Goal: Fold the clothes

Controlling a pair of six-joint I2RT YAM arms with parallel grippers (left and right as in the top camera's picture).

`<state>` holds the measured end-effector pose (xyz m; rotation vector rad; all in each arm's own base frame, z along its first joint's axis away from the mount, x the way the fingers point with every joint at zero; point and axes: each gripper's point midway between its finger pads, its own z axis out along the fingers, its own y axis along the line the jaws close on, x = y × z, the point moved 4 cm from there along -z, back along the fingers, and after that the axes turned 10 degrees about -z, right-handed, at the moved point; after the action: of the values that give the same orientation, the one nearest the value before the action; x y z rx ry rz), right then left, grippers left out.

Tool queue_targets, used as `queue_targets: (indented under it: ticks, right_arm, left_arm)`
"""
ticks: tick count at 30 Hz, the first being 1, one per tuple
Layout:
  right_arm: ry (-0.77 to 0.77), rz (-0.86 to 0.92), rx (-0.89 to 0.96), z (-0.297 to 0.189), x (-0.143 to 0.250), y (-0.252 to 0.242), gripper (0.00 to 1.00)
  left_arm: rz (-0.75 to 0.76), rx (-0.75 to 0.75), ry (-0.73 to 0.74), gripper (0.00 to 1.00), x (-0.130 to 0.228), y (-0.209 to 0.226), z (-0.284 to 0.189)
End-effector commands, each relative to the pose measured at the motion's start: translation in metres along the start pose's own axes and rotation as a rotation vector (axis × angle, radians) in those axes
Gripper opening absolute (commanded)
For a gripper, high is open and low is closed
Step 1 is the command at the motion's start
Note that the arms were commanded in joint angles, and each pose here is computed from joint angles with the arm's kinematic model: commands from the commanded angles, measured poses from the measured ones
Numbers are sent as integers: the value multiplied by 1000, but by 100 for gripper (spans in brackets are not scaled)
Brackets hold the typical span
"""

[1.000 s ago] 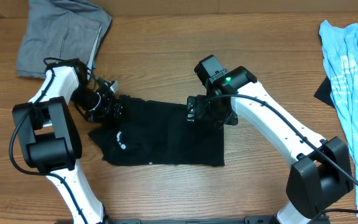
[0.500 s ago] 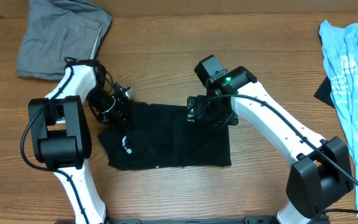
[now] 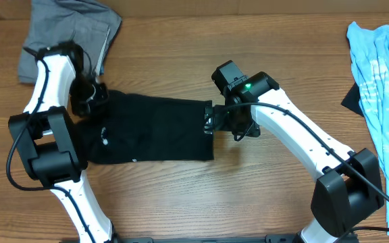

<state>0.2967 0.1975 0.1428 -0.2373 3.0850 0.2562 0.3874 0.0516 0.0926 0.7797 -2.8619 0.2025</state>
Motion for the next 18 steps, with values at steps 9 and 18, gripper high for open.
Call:
queue_targets:
  ticks: [9,18]
  right_arm:
    - [2,-35,-108,47,3,6,100]
    - [11,-117,-281,50,-4,20,100]
  left_arm:
    - [73,-42,-40,4,50,-82,-73]
    - [302,-48,-74,4,118,-177,-49]
